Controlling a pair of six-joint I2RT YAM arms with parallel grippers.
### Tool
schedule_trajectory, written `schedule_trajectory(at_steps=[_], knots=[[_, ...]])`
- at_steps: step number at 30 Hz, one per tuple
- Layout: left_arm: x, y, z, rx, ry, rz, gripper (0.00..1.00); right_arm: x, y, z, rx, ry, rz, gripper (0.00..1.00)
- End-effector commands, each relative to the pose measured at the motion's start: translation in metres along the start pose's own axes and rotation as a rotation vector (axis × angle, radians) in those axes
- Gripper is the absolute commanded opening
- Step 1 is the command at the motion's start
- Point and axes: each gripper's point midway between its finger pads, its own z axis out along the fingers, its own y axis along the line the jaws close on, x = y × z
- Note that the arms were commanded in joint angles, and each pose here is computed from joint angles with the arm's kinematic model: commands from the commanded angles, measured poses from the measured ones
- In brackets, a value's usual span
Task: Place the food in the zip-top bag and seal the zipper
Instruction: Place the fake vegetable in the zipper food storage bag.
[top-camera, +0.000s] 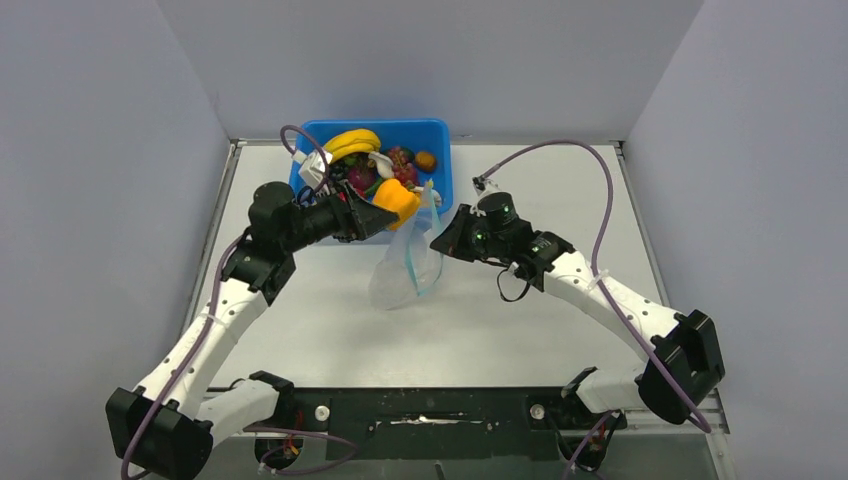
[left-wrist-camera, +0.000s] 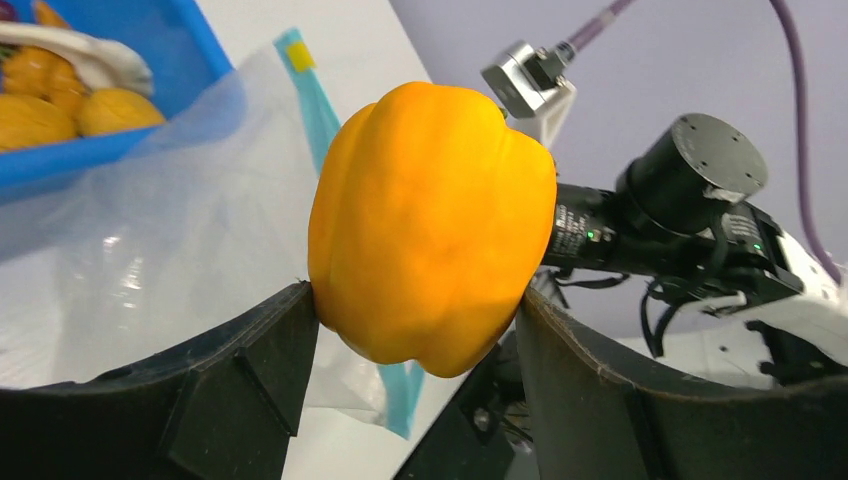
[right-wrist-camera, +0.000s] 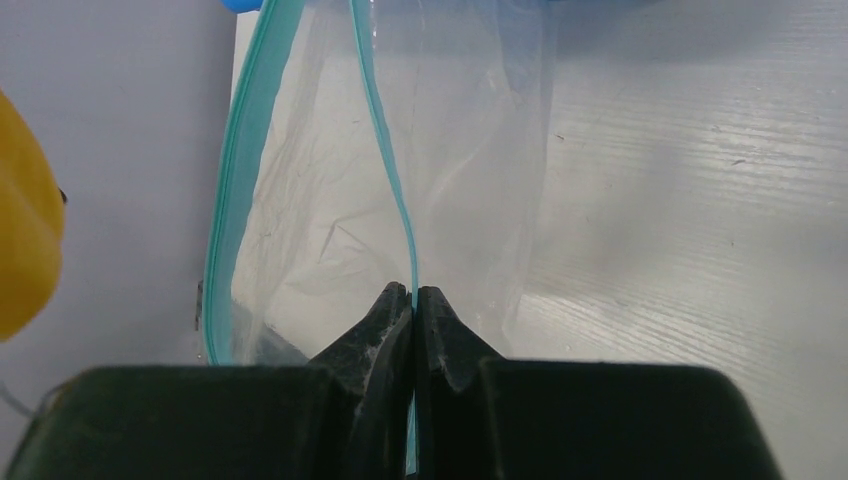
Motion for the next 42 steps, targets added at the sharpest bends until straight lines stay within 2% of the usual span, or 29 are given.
schedule_trajectory(at_steps=[1, 4, 8, 12, 26, 32, 36, 38, 42], knots=[[-0.003, -0.049, -0.005, 0.224, -0.031, -0.038, 0.27, -0.023, 0.033, -0.002, -0.078, -0.072, -0.006, 0.00], [0.008, -0.046, -0.002, 0.220, -0.004, -0.055, 0.27, -0.025, 0.035, -0.001, -0.067, -0.082, -0.002, 0.00], [0.018, -0.060, -0.002, 0.301, 0.027, -0.071, 0.27, -0.028, 0.035, 0.001, -0.053, -0.091, 0.010, 0.00], [0.027, -0.054, 0.002, 0.287, 0.056, -0.084, 0.26, -0.029, 0.041, 0.000, -0.077, -0.091, 0.015, 0.00], [0.039, 0.026, 0.010, -0.105, 0.060, -0.014, 0.26, -0.034, 0.051, -0.015, -0.127, -0.133, 0.005, 0.00], [0.042, 0.047, 0.008, -0.211, 0.066, 0.009, 0.26, -0.031, 0.051, -0.012, -0.137, -0.123, 0.006, 0.00], [0.040, 0.048, 0.007, -0.228, 0.079, 0.028, 0.27, -0.029, 0.051, -0.011, -0.141, -0.120, 0.010, 0.00], [0.043, 0.043, 0.007, -0.203, 0.102, 0.038, 0.30, -0.028, 0.051, -0.009, -0.141, -0.114, 0.013, 0.00], [0.048, 0.035, 0.006, -0.159, 0.143, 0.059, 0.49, -0.026, 0.051, -0.007, -0.142, -0.107, 0.014, 0.00]])
